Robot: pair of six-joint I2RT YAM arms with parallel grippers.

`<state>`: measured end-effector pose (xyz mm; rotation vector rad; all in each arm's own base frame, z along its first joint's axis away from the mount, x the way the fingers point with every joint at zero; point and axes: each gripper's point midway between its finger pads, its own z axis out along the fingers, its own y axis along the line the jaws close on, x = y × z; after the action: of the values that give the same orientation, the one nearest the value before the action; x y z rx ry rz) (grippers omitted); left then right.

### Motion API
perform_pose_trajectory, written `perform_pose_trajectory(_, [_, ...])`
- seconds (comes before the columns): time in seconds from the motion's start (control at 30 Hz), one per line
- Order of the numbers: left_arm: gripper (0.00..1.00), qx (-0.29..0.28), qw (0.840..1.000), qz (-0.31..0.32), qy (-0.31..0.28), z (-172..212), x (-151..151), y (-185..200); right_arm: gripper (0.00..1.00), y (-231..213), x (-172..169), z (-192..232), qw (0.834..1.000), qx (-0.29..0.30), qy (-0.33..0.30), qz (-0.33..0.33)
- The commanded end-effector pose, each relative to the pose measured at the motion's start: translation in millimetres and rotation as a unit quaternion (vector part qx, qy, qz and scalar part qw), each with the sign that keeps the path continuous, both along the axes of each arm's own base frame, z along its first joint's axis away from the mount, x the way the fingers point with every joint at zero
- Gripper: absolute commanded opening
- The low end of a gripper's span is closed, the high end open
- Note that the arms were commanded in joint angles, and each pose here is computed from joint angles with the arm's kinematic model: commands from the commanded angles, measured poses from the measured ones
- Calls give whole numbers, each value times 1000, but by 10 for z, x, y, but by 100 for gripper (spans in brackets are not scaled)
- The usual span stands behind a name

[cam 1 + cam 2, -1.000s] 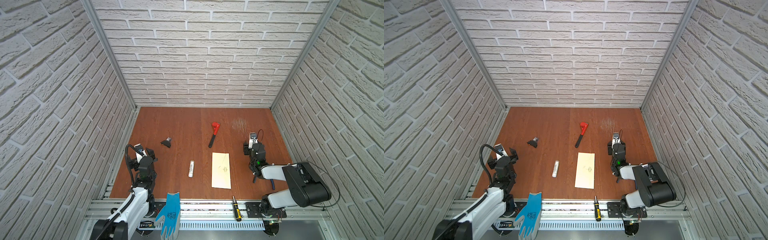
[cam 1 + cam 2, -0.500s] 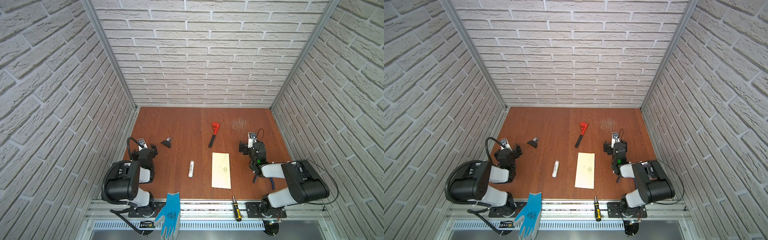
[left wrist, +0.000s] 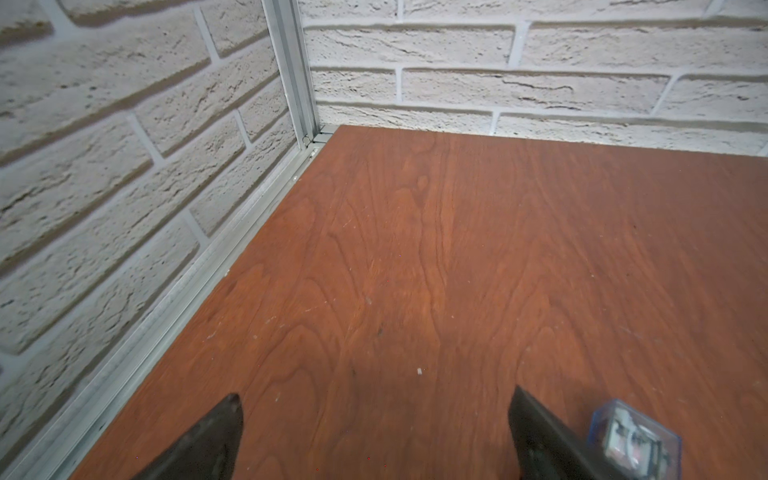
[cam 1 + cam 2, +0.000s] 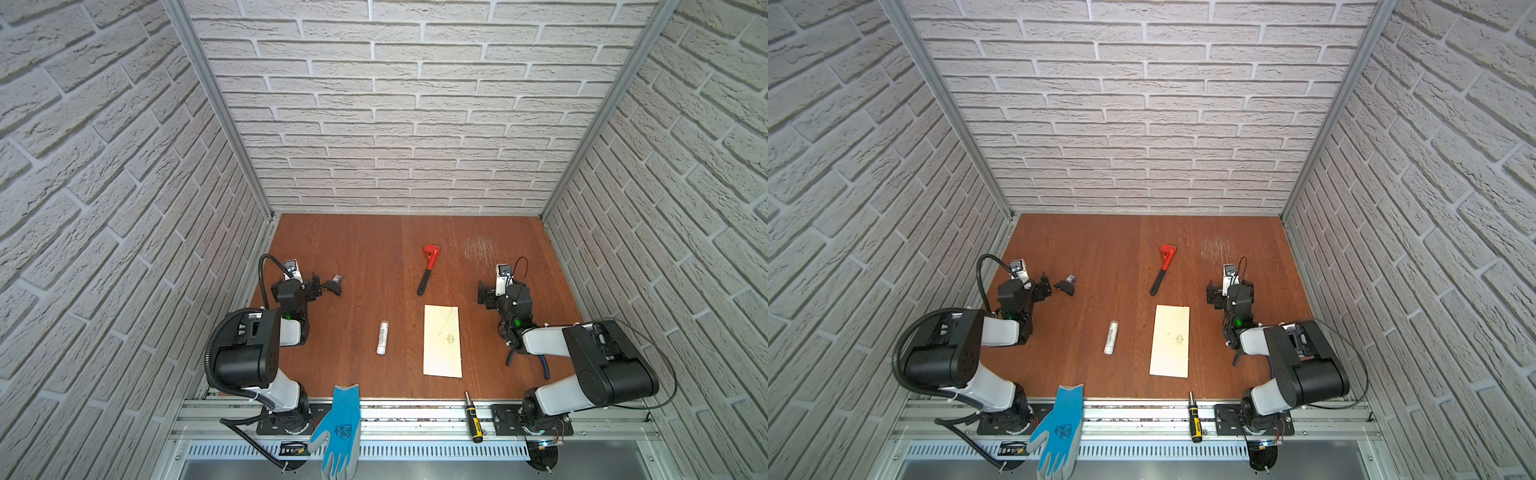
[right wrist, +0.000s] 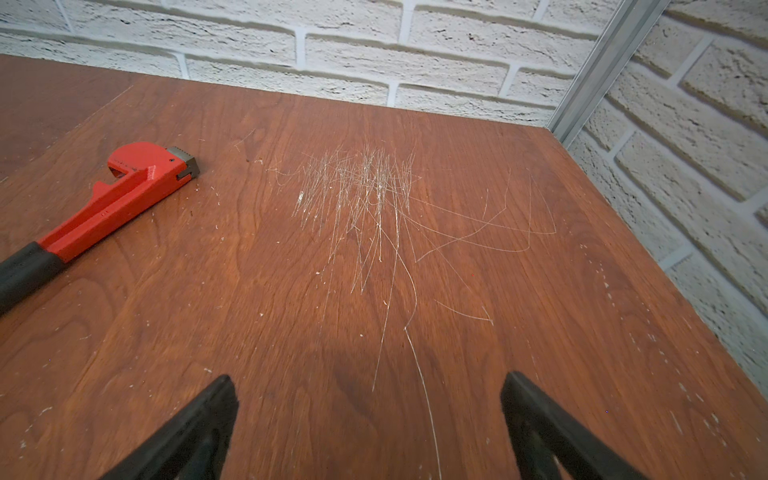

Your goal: Place the letter into the envelope and seal it

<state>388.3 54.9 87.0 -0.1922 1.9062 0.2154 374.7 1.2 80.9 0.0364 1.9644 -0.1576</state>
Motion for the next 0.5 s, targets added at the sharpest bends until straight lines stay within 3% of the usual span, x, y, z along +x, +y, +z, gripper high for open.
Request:
perform_pose_trajectory(0.0, [98,5,1000,-6,-5,32,28,-5,100,-1,83,163,1000,11,-28,-2])
perform_pose_trajectory(0.47, [98,13,1000,-6,-2,35,36,-27,100,2,92,155,1000,13,-26,0])
